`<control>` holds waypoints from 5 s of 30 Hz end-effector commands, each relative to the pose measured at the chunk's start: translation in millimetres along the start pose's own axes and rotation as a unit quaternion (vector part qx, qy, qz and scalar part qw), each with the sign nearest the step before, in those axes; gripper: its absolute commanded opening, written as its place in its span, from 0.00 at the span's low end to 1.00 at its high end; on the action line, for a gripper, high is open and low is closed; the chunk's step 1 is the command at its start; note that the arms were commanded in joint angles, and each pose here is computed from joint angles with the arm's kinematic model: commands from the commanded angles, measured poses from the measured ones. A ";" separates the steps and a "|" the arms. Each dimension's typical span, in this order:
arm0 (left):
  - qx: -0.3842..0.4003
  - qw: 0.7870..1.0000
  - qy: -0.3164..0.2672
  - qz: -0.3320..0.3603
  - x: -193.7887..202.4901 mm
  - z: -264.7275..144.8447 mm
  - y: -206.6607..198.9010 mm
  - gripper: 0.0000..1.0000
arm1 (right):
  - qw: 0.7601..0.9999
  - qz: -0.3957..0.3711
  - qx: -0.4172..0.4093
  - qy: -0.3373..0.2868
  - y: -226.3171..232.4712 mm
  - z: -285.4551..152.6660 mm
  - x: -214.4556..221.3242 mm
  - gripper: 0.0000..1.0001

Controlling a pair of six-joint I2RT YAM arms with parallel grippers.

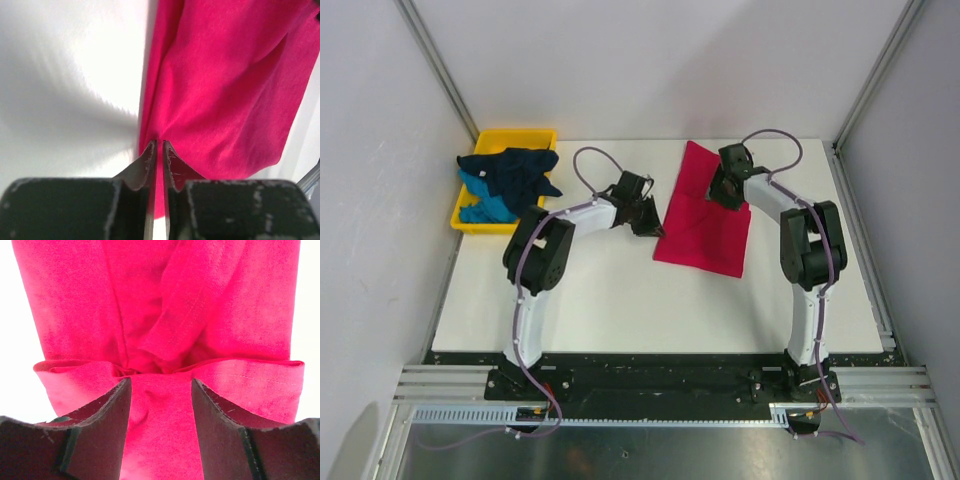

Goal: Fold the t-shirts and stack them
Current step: Fold the folded rectangular tshirt in 1/3 of the way, then grab one side of the 2/3 rectangular tshirt with both arms

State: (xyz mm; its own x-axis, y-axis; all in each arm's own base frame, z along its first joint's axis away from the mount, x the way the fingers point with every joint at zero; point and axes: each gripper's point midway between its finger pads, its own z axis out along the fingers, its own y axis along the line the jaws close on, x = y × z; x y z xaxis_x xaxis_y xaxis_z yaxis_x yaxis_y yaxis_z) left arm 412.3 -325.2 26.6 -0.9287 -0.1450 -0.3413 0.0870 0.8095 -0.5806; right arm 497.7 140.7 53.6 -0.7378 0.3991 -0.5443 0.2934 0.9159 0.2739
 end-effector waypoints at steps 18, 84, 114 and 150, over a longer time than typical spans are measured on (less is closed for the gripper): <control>0.054 0.998 0.019 0.010 23.6 -45.5 -37.0 0.12 | 0.996 0.062 -0.035 0.055 -25.2 -106.5 75.7 0.14; 0.022 1.000 -0.001 0.009 40.4 -77.6 -9.9 0.18 | 0.991 0.110 0.015 0.079 -106.8 -106.3 157.1 0.32; -0.052 0.998 0.042 -0.004 67.9 -42.5 31.5 0.37 | 0.991 0.088 0.042 0.092 -116.2 -95.1 174.6 0.00; -0.115 0.992 -0.023 -0.044 178.1 -137.9 44.9 0.00 | 0.993 0.020 -0.026 0.113 -98.6 -180.6 228.1 0.00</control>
State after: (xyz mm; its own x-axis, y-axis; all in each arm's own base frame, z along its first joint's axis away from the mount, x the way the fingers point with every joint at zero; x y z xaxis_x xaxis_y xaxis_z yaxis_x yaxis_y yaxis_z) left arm 221.8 -254.0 32.3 -0.9379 -0.1695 -0.3025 -0.0263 0.9047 -0.4253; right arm 224.9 133.6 42.1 -0.8334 0.4219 -0.3570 0.2925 0.8848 0.3627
